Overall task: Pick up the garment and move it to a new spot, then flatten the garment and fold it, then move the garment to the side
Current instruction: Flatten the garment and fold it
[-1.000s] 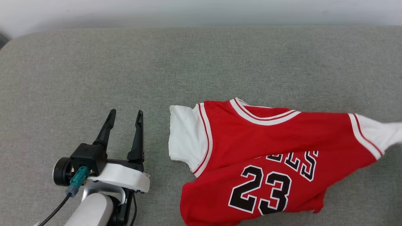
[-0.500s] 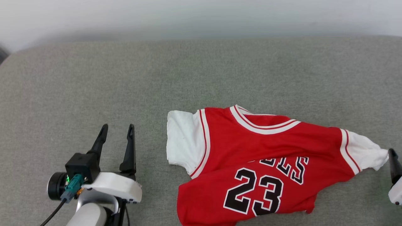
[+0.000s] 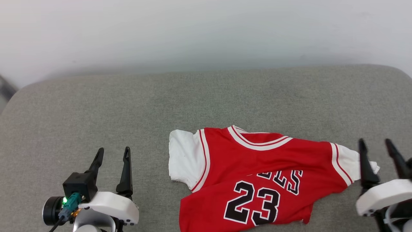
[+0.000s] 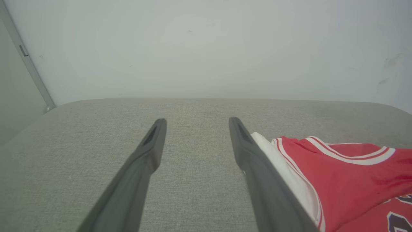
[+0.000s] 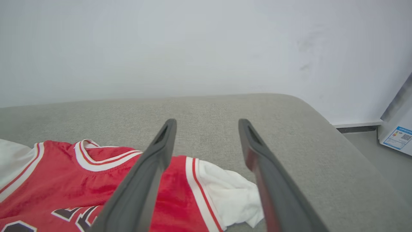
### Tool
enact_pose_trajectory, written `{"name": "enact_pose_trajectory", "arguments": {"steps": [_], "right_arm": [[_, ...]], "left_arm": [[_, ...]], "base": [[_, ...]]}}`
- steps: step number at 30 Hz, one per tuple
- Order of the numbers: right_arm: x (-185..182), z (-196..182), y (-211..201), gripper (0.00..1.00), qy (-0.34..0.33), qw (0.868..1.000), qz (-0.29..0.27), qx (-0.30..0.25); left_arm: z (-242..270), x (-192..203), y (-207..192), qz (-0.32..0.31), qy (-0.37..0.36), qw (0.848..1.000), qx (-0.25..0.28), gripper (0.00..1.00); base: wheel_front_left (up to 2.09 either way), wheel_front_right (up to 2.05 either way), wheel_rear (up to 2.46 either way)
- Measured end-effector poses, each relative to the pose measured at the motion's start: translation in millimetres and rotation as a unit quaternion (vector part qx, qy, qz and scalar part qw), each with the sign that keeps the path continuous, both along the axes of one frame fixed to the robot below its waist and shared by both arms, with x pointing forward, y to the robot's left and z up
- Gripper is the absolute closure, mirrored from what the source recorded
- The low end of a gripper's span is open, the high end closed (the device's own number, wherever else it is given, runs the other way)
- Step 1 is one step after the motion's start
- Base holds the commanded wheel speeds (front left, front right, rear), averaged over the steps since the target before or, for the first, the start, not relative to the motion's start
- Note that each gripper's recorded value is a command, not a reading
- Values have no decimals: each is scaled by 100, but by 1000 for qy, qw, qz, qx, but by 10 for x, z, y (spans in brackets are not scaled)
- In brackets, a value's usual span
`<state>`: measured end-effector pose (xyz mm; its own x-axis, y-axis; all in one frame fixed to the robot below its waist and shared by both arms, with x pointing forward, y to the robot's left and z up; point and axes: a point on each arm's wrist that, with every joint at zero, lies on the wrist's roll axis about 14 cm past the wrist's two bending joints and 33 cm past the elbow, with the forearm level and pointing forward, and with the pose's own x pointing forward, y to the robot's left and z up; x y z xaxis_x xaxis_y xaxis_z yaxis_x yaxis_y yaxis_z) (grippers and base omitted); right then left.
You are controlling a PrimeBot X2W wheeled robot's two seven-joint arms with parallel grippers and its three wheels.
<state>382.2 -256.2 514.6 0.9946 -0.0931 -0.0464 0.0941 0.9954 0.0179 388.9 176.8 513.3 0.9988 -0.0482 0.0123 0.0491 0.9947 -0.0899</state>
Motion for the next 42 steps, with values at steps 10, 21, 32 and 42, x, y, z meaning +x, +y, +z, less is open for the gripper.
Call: {"name": "enact_pose_trajectory", "arguments": {"steps": [10,21,32,42], "right_arm": [[-154,170,557,0,-28,998,62,12],[-110,168,568,0,-24,998,55,17],[-34,-194,385,0,23,999,23,26],[-55,-408,235,0,49,998,-3,37]], "left_arm": [[-38,-4,-11,-5,12,1000,8,0],[-36,663,-465,-118,66,991,22,0],[-970,857,-837,-266,315,905,103,0],[-1459,724,-908,-297,458,826,138,100]], "base": [[0,0,0],[0,0,0],[0,0,0],[0,0,0]]}}
